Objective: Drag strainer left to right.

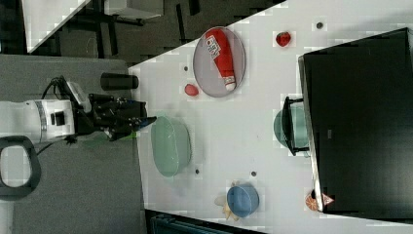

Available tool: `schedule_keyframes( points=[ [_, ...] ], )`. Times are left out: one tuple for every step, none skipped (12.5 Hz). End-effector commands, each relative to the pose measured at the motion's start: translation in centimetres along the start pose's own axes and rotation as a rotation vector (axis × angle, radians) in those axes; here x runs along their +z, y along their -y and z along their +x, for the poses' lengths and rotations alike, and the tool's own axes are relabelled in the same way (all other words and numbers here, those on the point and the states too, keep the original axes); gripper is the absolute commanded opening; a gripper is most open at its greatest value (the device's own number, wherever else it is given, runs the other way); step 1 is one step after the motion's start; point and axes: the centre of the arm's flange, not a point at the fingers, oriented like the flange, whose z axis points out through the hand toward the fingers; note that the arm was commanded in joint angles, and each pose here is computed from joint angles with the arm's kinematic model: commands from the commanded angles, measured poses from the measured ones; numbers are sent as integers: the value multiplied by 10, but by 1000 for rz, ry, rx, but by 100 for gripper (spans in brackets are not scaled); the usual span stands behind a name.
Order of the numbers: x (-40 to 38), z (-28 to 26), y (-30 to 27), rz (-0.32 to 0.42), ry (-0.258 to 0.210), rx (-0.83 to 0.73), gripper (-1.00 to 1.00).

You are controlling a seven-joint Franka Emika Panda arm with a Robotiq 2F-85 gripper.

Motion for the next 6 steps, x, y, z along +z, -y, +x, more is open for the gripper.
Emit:
schedule_keyframes(
  points=[
    [-75, -76, -118, 23, 13, 138, 59],
    [-75, -77, -115, 24, 14, 134, 79],
    [-74, -82, -109, 24, 18, 125, 99],
    [-71, -92, -97, 22, 24, 101, 100],
    [-67, -105, -81, 17, 30, 71, 100],
    [-60, -122, -61, 2, 32, 52, 100]
  ],
)
